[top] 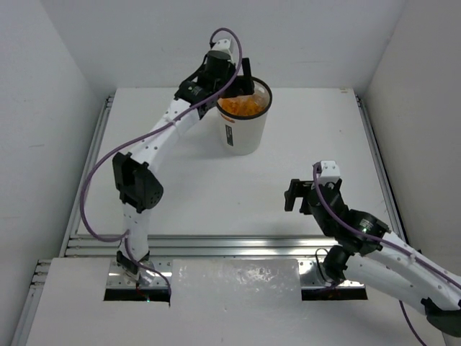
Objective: Put the plastic bottles in the bin
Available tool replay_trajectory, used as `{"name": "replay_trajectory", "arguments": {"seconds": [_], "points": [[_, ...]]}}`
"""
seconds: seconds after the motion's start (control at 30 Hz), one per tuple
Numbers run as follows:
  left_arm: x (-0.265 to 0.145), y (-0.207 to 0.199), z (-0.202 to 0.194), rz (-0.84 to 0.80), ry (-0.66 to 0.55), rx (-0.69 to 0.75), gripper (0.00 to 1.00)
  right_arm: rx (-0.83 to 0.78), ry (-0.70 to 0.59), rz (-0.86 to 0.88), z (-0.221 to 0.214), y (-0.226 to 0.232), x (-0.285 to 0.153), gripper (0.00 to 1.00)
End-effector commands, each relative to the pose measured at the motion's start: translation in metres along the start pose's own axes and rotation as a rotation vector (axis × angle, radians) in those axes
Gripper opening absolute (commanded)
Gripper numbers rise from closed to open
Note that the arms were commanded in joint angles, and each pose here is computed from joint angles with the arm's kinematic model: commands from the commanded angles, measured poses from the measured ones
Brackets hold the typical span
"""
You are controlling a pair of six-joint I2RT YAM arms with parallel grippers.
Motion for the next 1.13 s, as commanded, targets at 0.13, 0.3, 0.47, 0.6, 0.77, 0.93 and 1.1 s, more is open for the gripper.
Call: {"name": "replay_trajectory", "arguments": {"seconds": [0.13,0.3,0.47,0.6,0.77,0.93,1.1], "points": [[-0.168,0.045,0.025,0.183,-0.207,-0.043,1.0,-0.1,0.01,-0.126,0.043,-0.01,-0.018,0.99],[-0.242,0.128,-0.056,0.409,-0.219,-0.078,1.0,-0.142,-0.01,-0.139,0.059,-0.017,-0.031,0.99],[-0.283,0.167,-0.104,0.479,-0.183,-0.033,1.0,-0.141,-0.047,-0.09,0.066,-0.028,-0.05,0.99],[-0.308,0.181,-0.113,0.463,-0.278,-0.046,1.0,-0.171,-0.056,-0.031,0.048,-0.032,-0.049,0.99],[-0.317,0.182,-0.117,0.41,-0.327,-0.069,1.0,-0.186,-0.031,-0.026,0.027,-0.036,-0.043,0.99],[-0.316,0.183,-0.12,0.404,-0.315,-0.072,1.0,-0.194,-0.013,-0.052,0.016,-0.037,-0.037,0.99],[-0.314,0.183,-0.121,0.419,-0.308,-0.082,1.0,-0.184,-0.014,-0.057,0.016,-0.038,-0.037,0.99]]}}
Point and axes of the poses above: each gripper's point midway between its finger pads, its own x axis out along the fingers, its own y axis along the line the jaws close on, z = x × y, the point moved 7 cm from there along -x, back along the fingers, and after that the axes turned 4 degrees about -x, right-handed, at the moved point
